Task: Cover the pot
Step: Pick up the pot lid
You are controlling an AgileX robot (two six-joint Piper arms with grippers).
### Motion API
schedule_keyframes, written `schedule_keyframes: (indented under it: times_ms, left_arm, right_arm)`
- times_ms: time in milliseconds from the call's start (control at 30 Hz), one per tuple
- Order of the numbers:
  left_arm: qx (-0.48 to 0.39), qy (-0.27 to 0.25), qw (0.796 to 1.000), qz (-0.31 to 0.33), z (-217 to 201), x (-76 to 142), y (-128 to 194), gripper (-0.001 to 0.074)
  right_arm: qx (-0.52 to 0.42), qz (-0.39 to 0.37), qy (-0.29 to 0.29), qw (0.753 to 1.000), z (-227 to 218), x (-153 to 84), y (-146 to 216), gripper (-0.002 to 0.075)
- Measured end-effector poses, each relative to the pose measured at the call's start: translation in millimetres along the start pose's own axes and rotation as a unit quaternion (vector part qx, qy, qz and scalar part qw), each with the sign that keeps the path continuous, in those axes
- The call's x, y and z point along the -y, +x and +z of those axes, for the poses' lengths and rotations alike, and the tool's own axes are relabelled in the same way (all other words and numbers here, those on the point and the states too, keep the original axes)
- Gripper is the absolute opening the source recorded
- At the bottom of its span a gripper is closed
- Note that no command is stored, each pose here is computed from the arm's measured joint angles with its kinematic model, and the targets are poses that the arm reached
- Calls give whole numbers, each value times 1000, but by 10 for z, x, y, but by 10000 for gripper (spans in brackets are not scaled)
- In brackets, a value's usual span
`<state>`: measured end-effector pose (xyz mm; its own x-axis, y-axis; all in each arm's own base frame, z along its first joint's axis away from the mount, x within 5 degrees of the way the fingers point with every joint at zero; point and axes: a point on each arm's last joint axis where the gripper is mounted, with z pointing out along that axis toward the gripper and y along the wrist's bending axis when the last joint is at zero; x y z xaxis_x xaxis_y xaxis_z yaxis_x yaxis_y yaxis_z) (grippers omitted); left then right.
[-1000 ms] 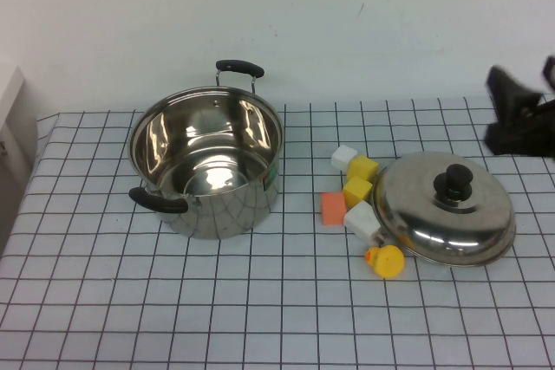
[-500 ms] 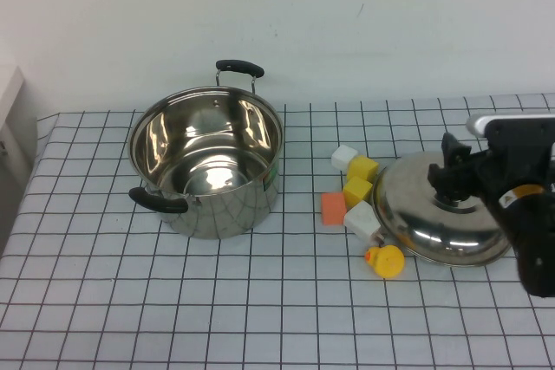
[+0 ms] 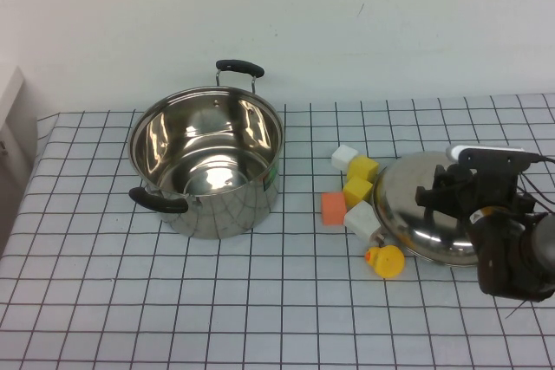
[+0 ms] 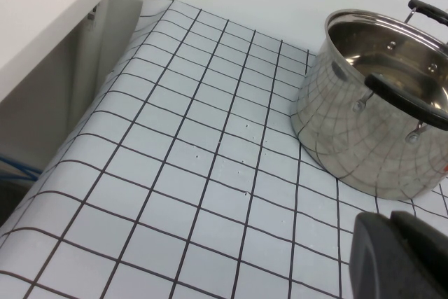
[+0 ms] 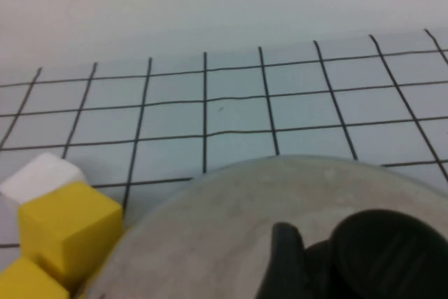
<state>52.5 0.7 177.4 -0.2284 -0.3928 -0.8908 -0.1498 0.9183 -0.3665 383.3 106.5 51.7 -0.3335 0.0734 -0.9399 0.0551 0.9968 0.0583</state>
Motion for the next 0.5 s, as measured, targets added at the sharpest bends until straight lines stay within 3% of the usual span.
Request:
schedule_keyframes:
  times_ms: [500]
  left_arm:
    - [0,0,1000,0,0,0,0,-3]
  right_arm:
    - [8,9,16,1000,111,133,-25,495]
